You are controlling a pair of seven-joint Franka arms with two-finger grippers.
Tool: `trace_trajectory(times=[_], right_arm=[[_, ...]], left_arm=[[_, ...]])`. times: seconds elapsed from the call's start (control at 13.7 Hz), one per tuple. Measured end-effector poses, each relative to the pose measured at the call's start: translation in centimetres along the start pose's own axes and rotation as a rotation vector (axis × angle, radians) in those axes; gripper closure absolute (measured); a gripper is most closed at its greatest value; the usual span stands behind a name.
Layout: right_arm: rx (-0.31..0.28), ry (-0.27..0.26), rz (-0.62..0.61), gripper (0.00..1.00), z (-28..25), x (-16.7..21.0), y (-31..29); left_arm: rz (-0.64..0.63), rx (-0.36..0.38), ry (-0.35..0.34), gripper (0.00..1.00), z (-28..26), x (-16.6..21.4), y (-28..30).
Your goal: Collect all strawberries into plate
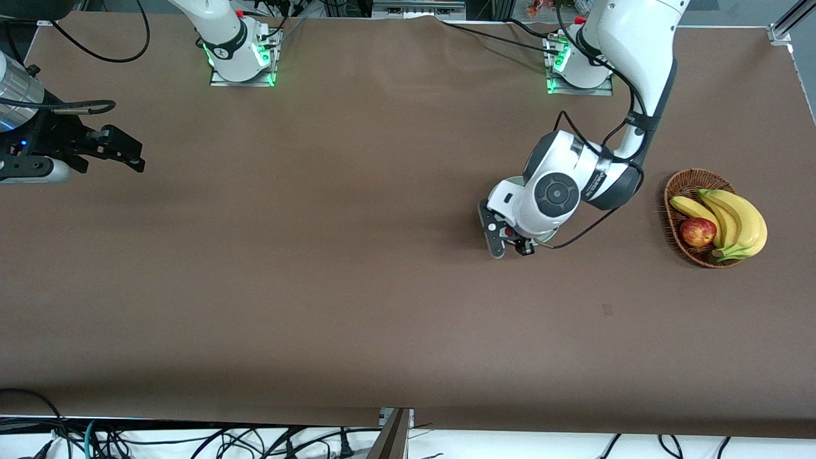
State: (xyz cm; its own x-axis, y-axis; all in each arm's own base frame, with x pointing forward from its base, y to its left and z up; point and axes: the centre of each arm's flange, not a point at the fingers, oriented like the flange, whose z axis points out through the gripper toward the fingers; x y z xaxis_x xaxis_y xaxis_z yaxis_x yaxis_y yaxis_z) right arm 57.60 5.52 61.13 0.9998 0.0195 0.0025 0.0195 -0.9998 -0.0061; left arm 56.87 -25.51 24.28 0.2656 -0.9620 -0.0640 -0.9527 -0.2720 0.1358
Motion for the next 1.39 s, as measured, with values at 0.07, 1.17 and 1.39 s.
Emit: trace_trajectory(times=[0.07,1.17,1.39], right_arm=[[0.000,0.000,0.000,0.00,0.0,0.0,0.0],[0.000,0.003,0.001,0.00,0.0,0.0,0.0],[0.000,0.003,0.001,0.00,-0.1,0.0,0.0]], left_arm=[[-0.002,-0.001,-0.002,0.66,1.3,-0.8,0.8],[-0.288,0.014,0.015,0.00,-14.2,-6.5,0.1],[-0.452,0.034,0.038,0.00,-21.5,-10.3,-1.9]])
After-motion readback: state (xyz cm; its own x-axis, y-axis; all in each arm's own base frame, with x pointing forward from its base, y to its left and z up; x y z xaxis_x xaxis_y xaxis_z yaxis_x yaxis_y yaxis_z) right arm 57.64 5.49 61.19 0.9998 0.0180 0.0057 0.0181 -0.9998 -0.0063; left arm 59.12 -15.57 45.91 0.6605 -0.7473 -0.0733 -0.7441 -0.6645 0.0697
